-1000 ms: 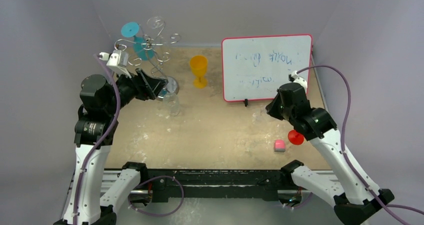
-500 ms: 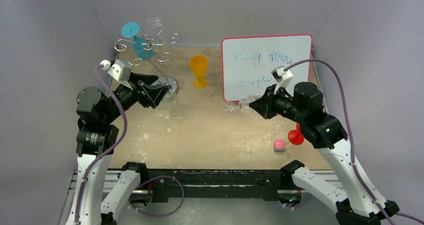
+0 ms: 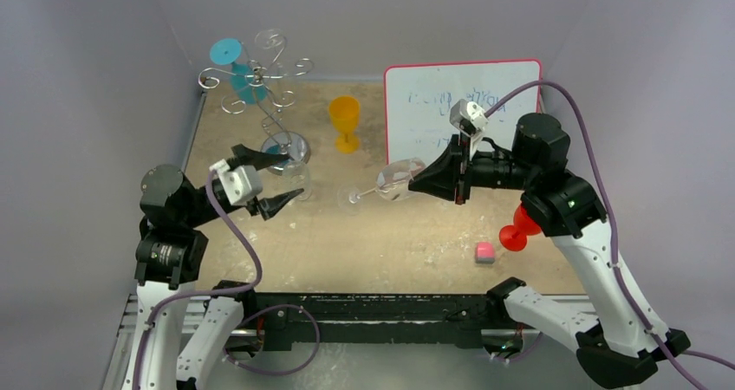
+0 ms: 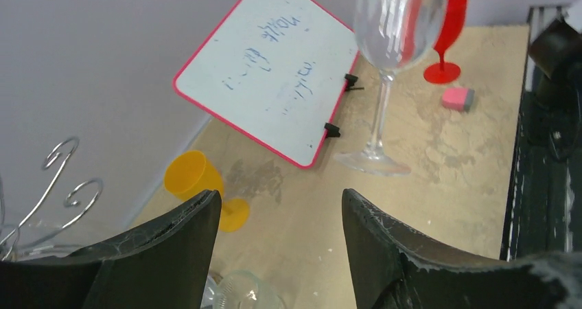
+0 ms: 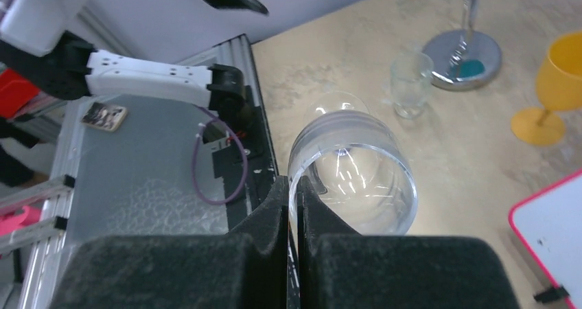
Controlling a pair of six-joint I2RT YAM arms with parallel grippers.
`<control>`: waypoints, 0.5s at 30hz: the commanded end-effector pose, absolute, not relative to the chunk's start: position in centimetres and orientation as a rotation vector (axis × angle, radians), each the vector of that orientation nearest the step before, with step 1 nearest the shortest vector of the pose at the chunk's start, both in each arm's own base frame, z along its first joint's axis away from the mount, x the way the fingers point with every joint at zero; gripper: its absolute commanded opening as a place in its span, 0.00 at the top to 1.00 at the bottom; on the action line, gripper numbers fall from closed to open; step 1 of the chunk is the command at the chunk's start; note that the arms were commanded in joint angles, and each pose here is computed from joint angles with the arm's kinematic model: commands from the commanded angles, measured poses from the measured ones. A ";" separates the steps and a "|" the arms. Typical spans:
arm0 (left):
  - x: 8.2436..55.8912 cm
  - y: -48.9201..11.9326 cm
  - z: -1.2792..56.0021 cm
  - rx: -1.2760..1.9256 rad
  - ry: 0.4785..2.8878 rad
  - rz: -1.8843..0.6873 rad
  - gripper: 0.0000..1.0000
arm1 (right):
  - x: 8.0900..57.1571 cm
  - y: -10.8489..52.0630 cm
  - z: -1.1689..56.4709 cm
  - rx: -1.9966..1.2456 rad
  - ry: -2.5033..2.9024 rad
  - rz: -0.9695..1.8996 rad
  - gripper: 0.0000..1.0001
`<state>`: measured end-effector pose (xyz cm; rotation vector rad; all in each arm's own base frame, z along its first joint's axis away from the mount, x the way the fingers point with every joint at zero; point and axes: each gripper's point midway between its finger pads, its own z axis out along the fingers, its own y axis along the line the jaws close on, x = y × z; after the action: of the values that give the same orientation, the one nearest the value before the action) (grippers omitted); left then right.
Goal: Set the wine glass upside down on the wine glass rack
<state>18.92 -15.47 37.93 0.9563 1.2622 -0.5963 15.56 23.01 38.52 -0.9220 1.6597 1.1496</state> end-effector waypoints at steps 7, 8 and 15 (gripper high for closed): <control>12.9 -17.5 34.9 1.441 0.900 -0.611 0.38 | 12.3 24.8 46.6 -1.173 1.263 1.343 1.00; 12.7 -17.5 34.7 1.452 0.892 -0.605 0.38 | 11.8 25.0 47.1 -1.201 1.238 1.385 1.00; 12.4 -17.4 34.8 1.485 0.842 -0.558 0.38 | 11.0 25.3 48.5 -1.268 1.136 1.482 1.00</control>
<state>13.74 -16.98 33.10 1.4232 1.0010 -0.5923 13.20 25.81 45.11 -1.1641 1.3396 1.4529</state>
